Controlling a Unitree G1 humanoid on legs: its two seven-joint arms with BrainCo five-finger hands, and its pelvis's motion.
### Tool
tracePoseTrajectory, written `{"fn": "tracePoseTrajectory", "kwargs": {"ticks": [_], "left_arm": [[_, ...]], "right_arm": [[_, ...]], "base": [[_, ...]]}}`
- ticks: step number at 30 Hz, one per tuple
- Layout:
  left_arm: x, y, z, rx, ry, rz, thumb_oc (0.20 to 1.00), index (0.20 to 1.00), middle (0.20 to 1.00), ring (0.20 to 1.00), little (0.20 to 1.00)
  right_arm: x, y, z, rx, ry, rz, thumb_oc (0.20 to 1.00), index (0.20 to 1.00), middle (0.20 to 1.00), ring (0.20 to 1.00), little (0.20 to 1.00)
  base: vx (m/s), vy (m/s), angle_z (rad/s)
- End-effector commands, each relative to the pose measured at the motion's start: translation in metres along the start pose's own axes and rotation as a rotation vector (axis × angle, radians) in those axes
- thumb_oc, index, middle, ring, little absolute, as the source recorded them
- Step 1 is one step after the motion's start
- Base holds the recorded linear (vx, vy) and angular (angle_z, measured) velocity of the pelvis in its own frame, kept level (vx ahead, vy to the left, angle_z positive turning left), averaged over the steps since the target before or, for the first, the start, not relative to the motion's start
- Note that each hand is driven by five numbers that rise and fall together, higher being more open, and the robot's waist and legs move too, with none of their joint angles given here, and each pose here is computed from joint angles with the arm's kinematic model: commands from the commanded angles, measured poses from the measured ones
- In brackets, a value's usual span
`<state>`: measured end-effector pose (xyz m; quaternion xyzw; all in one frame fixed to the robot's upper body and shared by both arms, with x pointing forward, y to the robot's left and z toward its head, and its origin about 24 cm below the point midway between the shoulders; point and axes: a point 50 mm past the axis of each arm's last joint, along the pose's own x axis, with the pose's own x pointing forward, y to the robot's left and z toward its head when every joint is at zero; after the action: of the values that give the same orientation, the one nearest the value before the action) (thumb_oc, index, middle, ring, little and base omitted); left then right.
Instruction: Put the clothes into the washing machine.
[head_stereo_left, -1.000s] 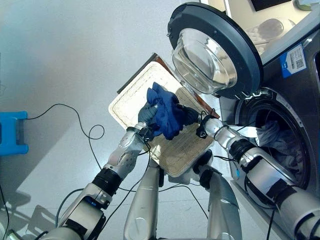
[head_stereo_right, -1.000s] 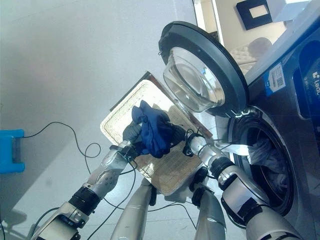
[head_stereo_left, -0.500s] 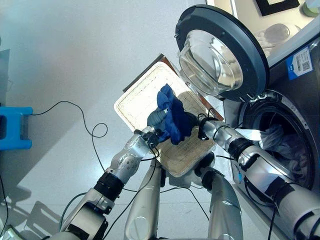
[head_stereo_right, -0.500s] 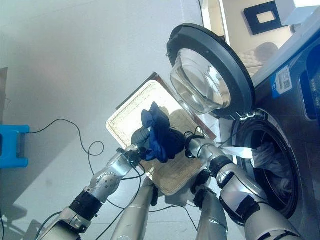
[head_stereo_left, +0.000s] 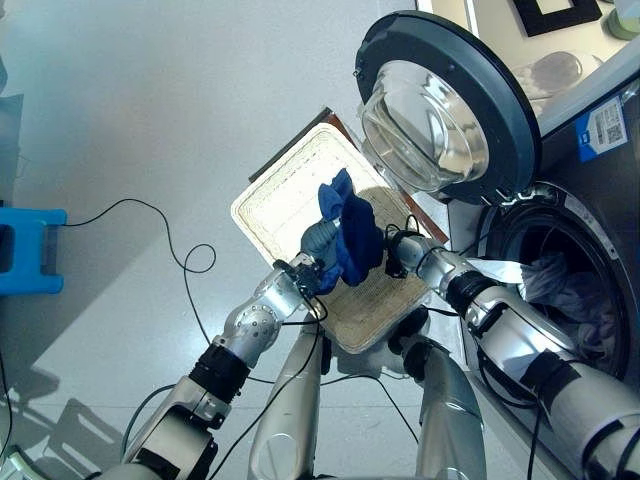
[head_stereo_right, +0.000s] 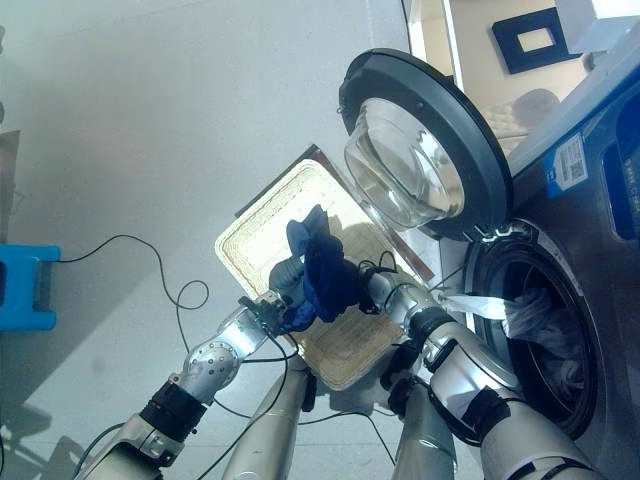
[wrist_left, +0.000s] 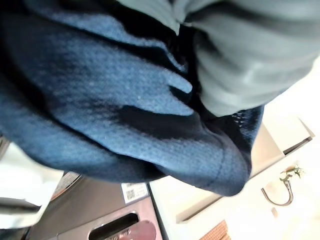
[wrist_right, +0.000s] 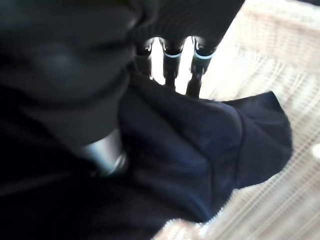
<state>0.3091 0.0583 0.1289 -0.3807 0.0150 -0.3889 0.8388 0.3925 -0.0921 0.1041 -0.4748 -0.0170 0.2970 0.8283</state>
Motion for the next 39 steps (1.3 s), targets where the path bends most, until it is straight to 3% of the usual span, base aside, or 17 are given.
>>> {"fn": "tracePoseTrajectory", "kwargs": {"ticks": [1,7,14,22,25,26,27,28,35,36,39], "left_arm": [[0.031,-0.079,0.012,-0.059,-0.105,-0.402,0.2,0.2,0.2,0.2,0.2],[0.033,-0.075,0.023,0.008,-0.168,-0.362,0.2,0.2,0.2,0.2,0.2],[0.033,-0.066,0.036,0.115,-0.221,-0.28,0.2,0.2,0.2,0.2,0.2],[0.026,-0.03,0.058,0.292,-0.314,-0.014,0.2,0.2,0.2,0.2,0.2],[0.023,-0.012,0.062,0.34,-0.304,0.086,0.2,0.2,0.2,0.2,0.2],[0.022,-0.005,0.062,0.349,-0.292,0.12,0.438,0.438,0.438,0.438,0.438],[0.021,0.0,0.062,0.353,-0.284,0.144,0.758,0.758,0.758,0.758,0.758],[0.02,0.005,0.061,0.362,-0.266,0.165,1.0,1.0,1.0,1.0,1.0],[0.014,0.035,0.052,0.382,-0.149,0.271,1.0,1.0,1.0,1.0,1.0],[0.012,0.045,0.046,0.366,-0.121,0.309,1.0,1.0,1.0,1.0,1.0],[0.01,0.057,0.04,0.368,-0.105,0.366,1.0,1.0,1.0,1.0,1.0]], "right_arm": [[0.004,-0.004,0.008,0.052,-0.023,0.004,0.2,0.2,0.2,0.2,0.2],[0.001,-0.002,-0.004,0.108,0.029,0.009,0.2,0.2,0.2,0.2,0.2],[-0.005,-0.011,-0.018,0.343,0.059,-0.06,0.2,0.2,0.2,0.2,0.2],[-0.022,-0.005,-0.052,0.586,0.164,-0.045,0.2,0.2,0.2,0.2,0.2],[-0.028,-0.001,-0.063,0.77,0.154,-0.038,0.2,0.2,0.2,0.2,0.2],[-0.029,0.0,-0.064,0.807,0.149,-0.032,0.2,0.2,0.2,0.2,0.2],[-0.031,0.001,-0.066,0.838,0.145,-0.026,0.2,0.2,0.2,0.2,0.2],[-0.032,0.003,-0.067,0.883,0.137,-0.013,0.2,0.2,0.2,0.2,0.2],[-0.034,0.021,-0.063,1.088,0.06,0.166,0.2,0.2,0.2,0.2,0.2],[-0.033,0.031,-0.057,1.18,0.003,0.262,0.2,0.2,0.2,0.2,0.2],[-0.031,0.039,-0.049,1.307,-0.073,0.318,0.2,0.2,0.2,0.2,0.2]], "base": [[0.0,0.0,0.0],[0.0,0.0,0.0],[0.0,0.008,-0.03],[0.01,0.019,-0.05],[0.03,0.03,-0.07],[0.02,0.029,-0.1],[0.02,0.039,-0.12],[0.01,0.042,-0.11],[0.01,0.034,-0.09],[0.0,0.024,-0.1],[0.0,0.024,-0.15]]}}
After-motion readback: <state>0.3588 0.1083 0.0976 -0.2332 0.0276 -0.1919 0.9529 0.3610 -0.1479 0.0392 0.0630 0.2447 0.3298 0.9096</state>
